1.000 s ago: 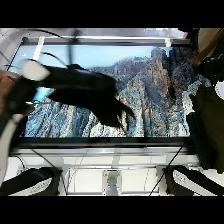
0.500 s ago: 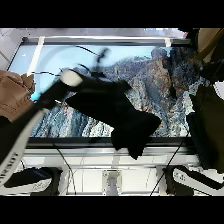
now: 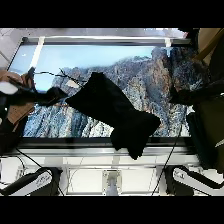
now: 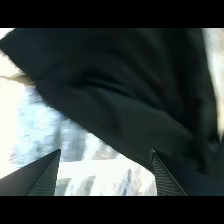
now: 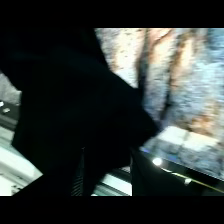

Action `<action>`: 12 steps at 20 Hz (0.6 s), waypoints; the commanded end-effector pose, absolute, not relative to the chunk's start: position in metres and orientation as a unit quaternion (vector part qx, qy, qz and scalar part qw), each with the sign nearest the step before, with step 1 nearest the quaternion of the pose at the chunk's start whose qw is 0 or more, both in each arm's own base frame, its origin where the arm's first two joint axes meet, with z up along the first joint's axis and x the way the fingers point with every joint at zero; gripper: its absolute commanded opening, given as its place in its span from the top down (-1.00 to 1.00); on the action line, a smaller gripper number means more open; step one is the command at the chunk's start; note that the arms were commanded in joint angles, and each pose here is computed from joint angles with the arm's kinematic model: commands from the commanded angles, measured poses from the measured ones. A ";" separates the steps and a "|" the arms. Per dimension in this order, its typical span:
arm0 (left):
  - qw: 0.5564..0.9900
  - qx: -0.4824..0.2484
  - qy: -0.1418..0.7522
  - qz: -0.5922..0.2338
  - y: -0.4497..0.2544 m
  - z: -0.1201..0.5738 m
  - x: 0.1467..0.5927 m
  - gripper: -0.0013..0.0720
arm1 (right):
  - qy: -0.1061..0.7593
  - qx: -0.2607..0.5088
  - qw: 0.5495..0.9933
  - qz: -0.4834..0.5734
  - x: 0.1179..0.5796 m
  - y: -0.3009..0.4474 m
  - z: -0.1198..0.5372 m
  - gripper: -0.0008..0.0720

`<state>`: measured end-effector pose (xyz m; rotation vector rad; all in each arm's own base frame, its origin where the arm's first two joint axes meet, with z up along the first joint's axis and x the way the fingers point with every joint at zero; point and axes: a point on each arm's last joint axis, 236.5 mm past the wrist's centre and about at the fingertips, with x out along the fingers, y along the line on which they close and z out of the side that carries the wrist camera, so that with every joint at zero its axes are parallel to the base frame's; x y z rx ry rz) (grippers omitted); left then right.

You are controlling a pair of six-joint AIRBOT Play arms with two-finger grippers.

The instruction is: Fold the clothes and pants, and hang the long-sleeved shirts on hangers.

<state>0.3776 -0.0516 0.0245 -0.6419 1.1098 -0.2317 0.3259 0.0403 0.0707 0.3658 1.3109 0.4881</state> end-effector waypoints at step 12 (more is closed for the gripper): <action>0.739 -0.513 0.438 0.000 -0.055 -0.086 0.457 -0.55 | 0.581 0.187 0.741 0.280 0.326 0.101 0.060 -0.09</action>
